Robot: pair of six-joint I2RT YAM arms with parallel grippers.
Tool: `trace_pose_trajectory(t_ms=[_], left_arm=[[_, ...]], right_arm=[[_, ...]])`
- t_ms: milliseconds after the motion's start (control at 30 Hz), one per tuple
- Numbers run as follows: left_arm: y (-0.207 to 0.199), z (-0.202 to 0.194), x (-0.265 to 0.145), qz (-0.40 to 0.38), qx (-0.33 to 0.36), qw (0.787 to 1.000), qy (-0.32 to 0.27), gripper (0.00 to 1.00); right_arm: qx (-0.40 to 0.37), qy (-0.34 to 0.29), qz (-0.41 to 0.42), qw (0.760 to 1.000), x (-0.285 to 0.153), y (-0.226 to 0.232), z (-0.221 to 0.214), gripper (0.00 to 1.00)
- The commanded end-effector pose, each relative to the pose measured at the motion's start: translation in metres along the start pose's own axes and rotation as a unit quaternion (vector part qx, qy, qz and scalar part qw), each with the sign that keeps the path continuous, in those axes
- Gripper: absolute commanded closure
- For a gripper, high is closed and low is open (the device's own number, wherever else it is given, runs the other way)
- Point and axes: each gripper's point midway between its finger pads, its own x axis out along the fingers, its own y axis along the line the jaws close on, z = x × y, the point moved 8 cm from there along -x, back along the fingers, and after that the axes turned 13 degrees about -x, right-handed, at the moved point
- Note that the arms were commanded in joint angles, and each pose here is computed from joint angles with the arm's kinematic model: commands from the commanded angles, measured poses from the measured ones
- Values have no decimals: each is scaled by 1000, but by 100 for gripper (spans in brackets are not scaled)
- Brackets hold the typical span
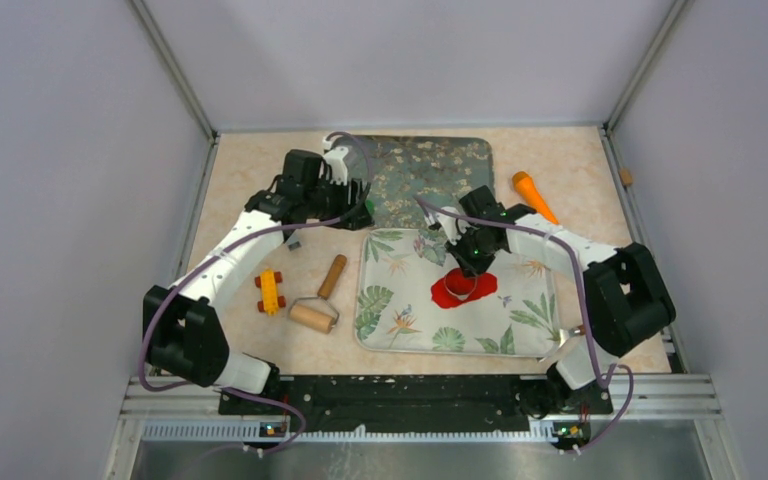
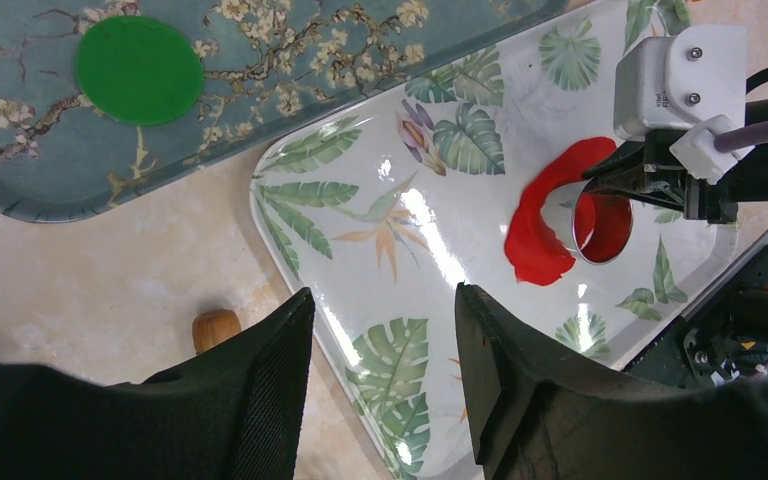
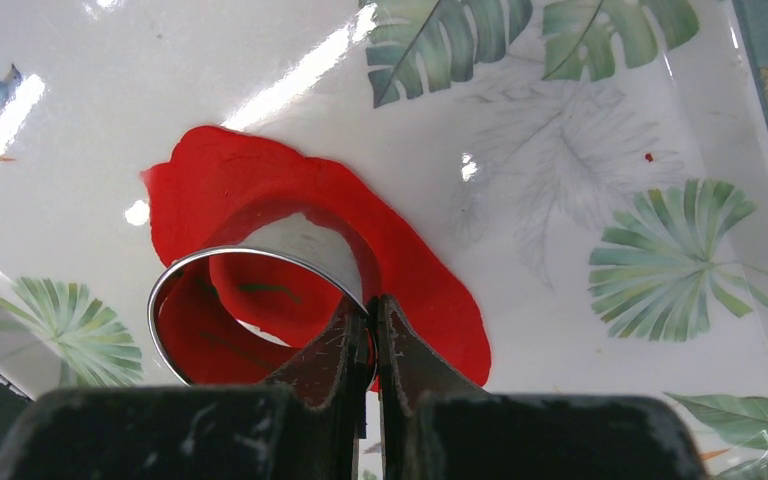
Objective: Roll out the dumpling wrappers from the dough
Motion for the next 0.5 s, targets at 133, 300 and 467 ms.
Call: trace_pose_trajectory(t_ms=[133,300,467], left_arm=[[-2,4,-5,-14,4,1000,-23,43],[-2,4,-5,-14,2,1000,-24,43],[-1,4,-6,-14,2,1000,-24,43]], right_arm=[[0,1,12,1000,7,9,-2,100],[5,5,4,1000,11,7,-4,100],[7,3,2,1000,9,5,0,100]])
